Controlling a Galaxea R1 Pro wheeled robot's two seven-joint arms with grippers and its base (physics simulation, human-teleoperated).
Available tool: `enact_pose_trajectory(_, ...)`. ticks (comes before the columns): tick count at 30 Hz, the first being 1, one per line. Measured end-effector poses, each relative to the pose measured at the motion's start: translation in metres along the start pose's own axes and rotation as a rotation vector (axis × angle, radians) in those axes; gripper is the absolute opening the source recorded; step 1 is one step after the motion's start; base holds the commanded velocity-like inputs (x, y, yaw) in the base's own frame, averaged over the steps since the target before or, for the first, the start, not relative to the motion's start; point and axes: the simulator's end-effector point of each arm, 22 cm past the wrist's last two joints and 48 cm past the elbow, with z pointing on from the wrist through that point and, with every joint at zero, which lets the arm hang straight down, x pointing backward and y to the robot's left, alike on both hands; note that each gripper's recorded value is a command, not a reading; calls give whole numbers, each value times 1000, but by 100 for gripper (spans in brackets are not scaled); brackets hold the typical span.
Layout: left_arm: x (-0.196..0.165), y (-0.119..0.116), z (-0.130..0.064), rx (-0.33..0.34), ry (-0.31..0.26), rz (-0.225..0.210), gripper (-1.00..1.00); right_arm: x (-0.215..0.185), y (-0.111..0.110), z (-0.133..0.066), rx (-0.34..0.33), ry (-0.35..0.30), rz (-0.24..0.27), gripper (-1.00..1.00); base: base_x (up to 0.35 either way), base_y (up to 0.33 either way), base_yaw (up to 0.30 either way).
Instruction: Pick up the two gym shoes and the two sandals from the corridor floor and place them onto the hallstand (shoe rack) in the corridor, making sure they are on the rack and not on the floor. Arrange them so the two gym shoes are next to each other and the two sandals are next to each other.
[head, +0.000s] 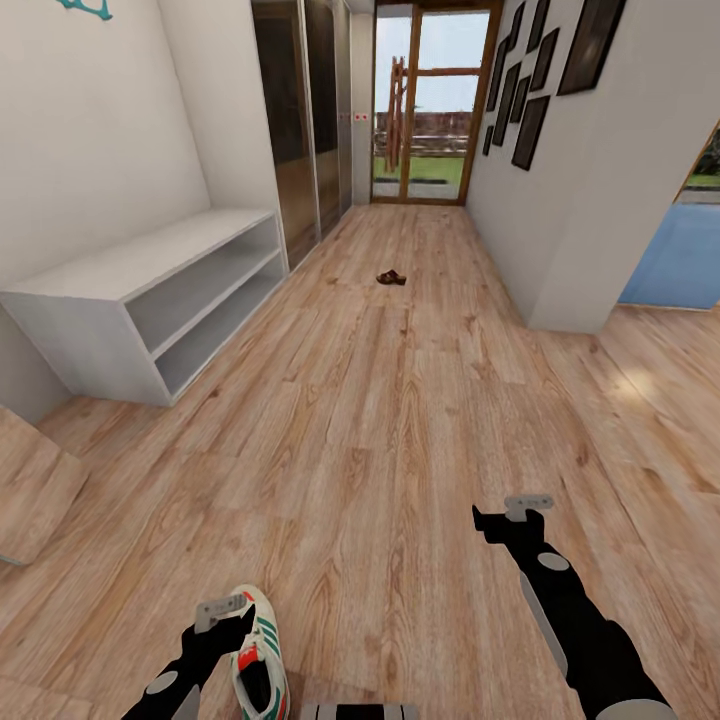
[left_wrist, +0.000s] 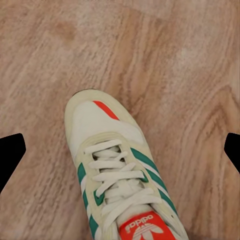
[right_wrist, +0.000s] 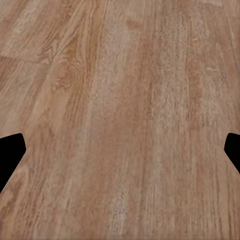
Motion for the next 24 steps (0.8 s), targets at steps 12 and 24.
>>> enact_pose_trajectory(12,0,1,0,-3,-2,-4,100,-2,0,0,-1,2,1,100,0,0,0)
enact_pose_trajectory(24,-1,0,0,-4,-5,-6,100,-9,0,-1,1,-14,0,100,-120,0,0)
